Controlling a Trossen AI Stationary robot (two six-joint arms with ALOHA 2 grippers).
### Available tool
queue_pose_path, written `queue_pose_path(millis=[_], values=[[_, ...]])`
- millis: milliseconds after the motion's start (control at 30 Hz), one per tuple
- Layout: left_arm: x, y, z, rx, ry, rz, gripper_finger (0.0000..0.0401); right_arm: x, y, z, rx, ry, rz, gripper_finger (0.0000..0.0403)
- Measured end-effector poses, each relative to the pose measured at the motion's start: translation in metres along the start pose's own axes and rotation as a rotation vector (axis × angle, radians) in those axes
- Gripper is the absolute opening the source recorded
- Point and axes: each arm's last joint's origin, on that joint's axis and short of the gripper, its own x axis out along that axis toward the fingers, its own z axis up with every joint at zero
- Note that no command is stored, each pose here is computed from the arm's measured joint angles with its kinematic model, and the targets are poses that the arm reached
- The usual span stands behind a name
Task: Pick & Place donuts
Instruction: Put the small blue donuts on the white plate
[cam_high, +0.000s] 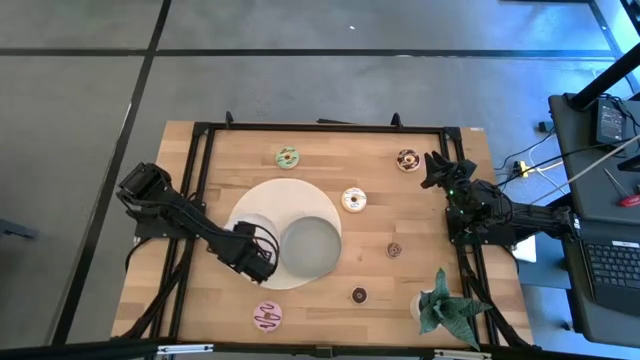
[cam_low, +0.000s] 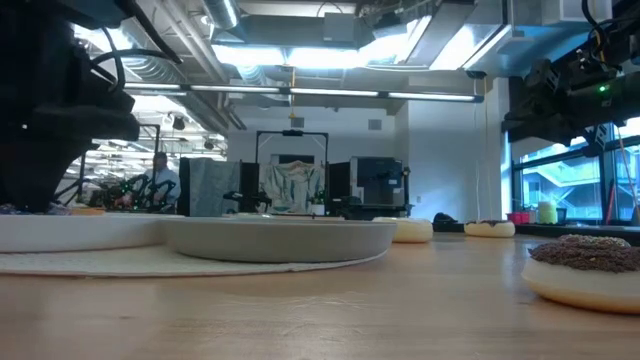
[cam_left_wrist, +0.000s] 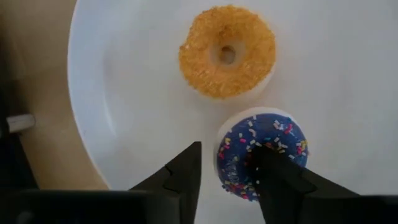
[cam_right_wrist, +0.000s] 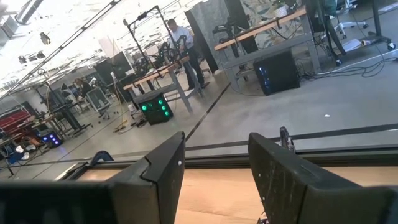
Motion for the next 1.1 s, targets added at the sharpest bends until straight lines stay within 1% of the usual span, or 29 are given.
queue_pose_path(millis=[167, 333, 767, 867, 1100], values=[[0.0, 0.001, 0.0, -0.021, 0.001, 0.006, 0.0161, 0.0, 0.0, 0.0, 0.0, 0.0, 0.0, 0.0178], [0.0, 0.001, 0.0, -0.015, 0.003, 0.006, 0.0173, 0.0, 0.0, 0.0, 0.001, 0.0, 0.0, 0.0178], [-0.001, 0.001, 0.0, -0.021, 0.021, 0.013, 0.0175, 0.0, 0.0, 0.0, 0.002, 0.0, 0.0, 0.0178], [-0.004, 0.002, 0.0, -0.026, 0.027, 0.0, 0.0176, 0.0, 0.0, 0.0, 0.002, 0.0, 0.0, 0.0178], [-0.015, 0.008, 0.006, -0.054, -0.024, -0.051, 0.0169, 0.0, 0.001, 0.0, 0.004, 0.007, 0.018, 0.0178]])
